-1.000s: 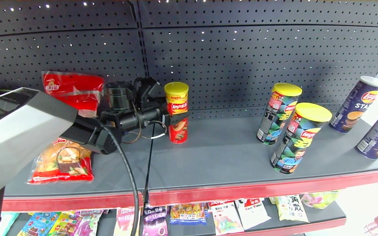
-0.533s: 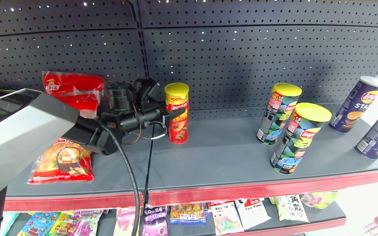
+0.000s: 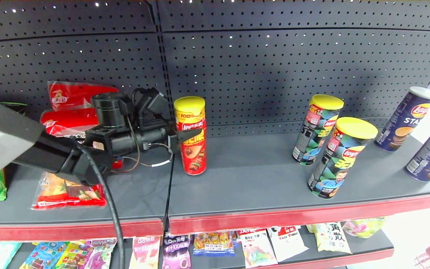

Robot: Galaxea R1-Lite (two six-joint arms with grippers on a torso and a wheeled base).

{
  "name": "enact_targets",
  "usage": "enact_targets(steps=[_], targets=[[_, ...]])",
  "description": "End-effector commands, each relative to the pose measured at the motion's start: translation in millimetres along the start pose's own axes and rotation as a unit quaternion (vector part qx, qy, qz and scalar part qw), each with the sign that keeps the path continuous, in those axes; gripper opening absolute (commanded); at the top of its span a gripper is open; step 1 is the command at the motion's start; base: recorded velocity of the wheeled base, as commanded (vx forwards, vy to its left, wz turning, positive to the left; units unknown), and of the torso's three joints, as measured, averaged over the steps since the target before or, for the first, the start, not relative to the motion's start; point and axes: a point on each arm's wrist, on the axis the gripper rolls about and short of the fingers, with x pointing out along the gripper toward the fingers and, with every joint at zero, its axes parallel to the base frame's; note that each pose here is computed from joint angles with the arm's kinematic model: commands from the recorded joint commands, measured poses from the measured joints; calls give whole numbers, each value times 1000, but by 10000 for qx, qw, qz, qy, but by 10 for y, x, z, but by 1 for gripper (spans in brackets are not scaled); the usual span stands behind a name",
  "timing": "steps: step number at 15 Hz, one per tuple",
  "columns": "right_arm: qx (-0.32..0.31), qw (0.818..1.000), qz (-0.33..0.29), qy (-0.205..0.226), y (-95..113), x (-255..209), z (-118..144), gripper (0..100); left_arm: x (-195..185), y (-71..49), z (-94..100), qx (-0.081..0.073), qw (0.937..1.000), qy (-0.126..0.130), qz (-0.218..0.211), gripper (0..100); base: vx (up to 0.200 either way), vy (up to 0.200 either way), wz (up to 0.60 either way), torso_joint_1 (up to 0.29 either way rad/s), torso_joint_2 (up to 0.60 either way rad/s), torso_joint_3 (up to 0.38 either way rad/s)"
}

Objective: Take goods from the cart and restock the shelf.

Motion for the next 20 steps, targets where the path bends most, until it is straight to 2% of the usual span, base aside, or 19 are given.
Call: enact_targets(steps=[1,2,3,4,6,9,16,19,20], targets=[[0,10000,0,-5,-1,-1,1,0,-232,-154,210,31,9998,-155,-75,0,0,0,0,0,0,0],[0,10000,0,-5,-1,-1,1,0,-318,-238,186,1,9998,-115,-148,0,0,0,0,0,0,0],[0,10000,0,-5,-1,-1,1,0,-346,-263,171,-6,9998,-99,-158,0,0,0,0,0,0,0],[0,10000,0,-5,-1,-1,1,0,-410,-333,68,-75,9996,-12,-276,0,0,0,0,0,0,0],[2,10000,-2,-12,-1,-1,2,0,-468,-394,-48,-100,9995,16,-286,0,0,0,0,0,0,0],[-5,10000,4,9,1,3,-2,0,-507,-452,-106,-106,9995,16,-302,0,0,0,0,0,0,0],[3,10000,4,9,1,3,-2,0,-537,-500,-197,-189,9991,146,-348,0,0,0,0,0,0,0],[0,10000,6,16,2,5,-1,0,-561,-532,-240,-108,9989,210,-397,0,0,0,0,0,0,0],[0,10000,6,16,2,5,-1,0,-574,-546,-268,-126,9988,256,-404,0,0,0,0,0,0,0]])
